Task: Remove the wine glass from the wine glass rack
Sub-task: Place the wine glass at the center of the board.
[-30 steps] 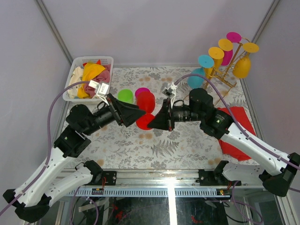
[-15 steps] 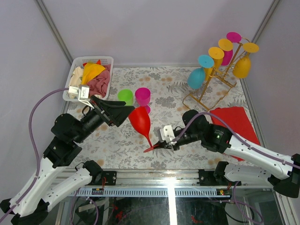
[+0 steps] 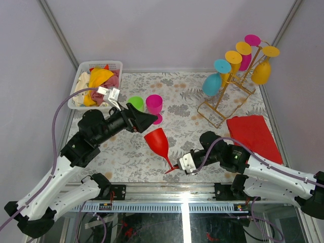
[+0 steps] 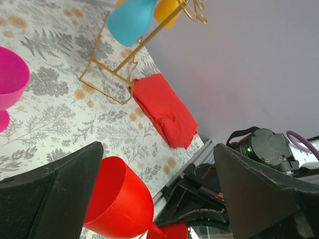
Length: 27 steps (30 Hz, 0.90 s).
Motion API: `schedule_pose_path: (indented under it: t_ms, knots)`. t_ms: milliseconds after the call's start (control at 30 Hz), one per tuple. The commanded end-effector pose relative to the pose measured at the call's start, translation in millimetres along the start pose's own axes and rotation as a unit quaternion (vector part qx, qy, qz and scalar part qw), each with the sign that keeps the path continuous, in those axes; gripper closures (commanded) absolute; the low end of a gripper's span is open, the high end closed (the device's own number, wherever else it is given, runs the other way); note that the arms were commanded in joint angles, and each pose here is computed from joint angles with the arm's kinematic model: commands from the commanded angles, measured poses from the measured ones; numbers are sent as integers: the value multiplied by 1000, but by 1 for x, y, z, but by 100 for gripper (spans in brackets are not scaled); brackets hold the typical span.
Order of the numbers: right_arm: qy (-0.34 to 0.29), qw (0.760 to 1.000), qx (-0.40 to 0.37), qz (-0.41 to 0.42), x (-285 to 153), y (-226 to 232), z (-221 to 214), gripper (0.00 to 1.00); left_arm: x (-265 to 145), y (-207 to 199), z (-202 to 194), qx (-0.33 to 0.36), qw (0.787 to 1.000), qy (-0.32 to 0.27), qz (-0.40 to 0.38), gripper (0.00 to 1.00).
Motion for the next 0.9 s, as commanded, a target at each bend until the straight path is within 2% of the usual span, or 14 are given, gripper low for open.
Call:
schedule_pose_path:
  t_ms: [0,267,433,700,867]
  knots:
    - [-55,995,-63,-54,1,-14,11,100,3,-14,-8,1,998,53,-37,7]
    - [-136,983,-66,-107,-12,-13,2,100,15,-6,-24,-12,993,119,-23,7]
    - [-167,979,-66,-96,-16,-6,4,100,22,-5,-33,-21,987,159,-28,7]
    - [-161,982,-55,-87,-16,-5,1,100,22,-8,-41,-9,978,201,-51,8]
    - [-141,985,-43,-90,-15,-8,-6,100,14,-6,-49,33,964,259,-51,15]
Point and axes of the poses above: each gripper's point midway between its finger pads, its own x axis out along the fingers, its own y axis along the line the jaws close on, z = x × y, the point moved 5 cm from there along -x, back along the fingers, and after that the axes turned 13 degrees about -x, right-handed, at the moved point
